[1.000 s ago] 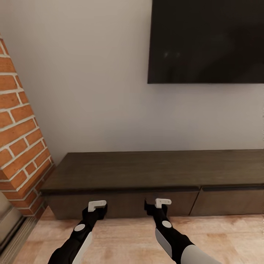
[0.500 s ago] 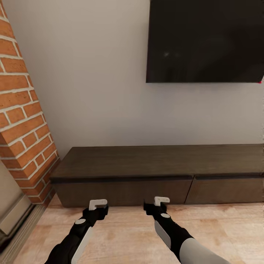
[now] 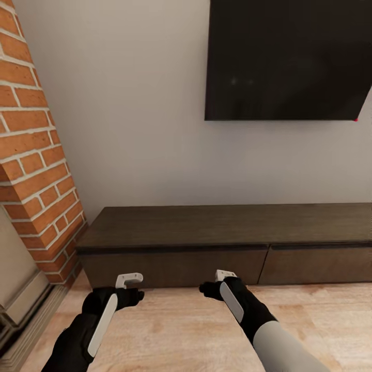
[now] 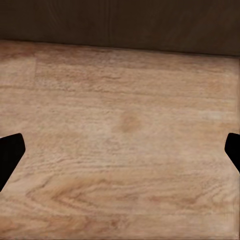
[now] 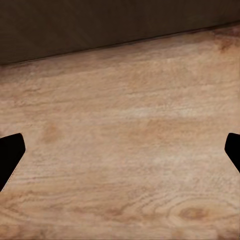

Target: Place each of the two pumpkins and all three candles from the living room inside a cabinet in the living room (use any cabinet), then make sure every cabinet is closed, and position the cauldron so it is next to a table in the living room.

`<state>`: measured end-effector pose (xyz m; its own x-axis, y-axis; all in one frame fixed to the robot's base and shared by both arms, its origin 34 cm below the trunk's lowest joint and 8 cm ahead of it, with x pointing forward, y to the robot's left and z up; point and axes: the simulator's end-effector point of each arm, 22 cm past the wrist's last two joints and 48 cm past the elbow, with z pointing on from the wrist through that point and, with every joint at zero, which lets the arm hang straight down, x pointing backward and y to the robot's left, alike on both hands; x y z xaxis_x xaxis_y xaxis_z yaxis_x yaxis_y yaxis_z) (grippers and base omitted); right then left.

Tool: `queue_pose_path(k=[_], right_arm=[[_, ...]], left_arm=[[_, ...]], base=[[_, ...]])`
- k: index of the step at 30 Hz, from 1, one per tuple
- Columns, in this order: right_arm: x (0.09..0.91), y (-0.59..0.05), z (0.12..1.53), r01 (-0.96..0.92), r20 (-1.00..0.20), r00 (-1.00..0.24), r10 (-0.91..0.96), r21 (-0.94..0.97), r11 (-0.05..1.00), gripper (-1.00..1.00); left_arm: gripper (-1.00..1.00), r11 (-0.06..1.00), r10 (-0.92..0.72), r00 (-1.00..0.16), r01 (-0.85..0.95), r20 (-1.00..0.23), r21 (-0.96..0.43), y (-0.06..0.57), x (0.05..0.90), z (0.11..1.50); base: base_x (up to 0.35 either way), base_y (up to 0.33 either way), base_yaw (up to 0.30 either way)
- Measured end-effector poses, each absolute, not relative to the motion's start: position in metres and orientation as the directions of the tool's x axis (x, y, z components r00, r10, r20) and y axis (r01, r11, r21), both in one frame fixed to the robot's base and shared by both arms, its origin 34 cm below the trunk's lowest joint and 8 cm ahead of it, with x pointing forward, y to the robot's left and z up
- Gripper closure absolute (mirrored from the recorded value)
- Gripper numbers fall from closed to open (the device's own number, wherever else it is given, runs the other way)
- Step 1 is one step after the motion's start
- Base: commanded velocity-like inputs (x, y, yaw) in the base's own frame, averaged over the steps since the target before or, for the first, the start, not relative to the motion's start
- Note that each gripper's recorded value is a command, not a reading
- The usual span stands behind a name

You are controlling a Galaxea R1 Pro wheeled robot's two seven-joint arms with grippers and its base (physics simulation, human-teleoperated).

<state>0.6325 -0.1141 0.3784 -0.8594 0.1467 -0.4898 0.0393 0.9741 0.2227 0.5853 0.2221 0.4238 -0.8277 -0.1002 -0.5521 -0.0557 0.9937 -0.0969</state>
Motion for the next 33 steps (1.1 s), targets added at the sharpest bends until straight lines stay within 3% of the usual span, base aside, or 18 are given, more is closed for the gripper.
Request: queue_pose_path(k=[12,27,33], right_arm=[[0.643,-0.106,0.419,0.011,-0.498,-0.857,0.130,0.235,0.972,-1.00],[0.629,-0.071,0.447,-0.023,-0.418,-0.903,0.093,0.263,0.965,-1.00],[0.624,-0.072,0.454,-0.022,-0.395,-0.915,0.085,0.259,0.966,-1.00]], left_arm=[[-1.00,0.994,-0.086,-0.866,-0.045,-0.492,-0.094,0.220,0.579,0.444],[-1.00,0.995,-0.080,-0.910,-0.050,-0.407,-0.084,0.222,0.570,0.451],[-1.00,0.987,-0.157,-0.920,-0.133,-0.358,-0.091,0.249,0.562,0.447]], base=[[0.000,0.000,0.000],[0.000,0.000,0.000],[0.000,0.000,0.000]])
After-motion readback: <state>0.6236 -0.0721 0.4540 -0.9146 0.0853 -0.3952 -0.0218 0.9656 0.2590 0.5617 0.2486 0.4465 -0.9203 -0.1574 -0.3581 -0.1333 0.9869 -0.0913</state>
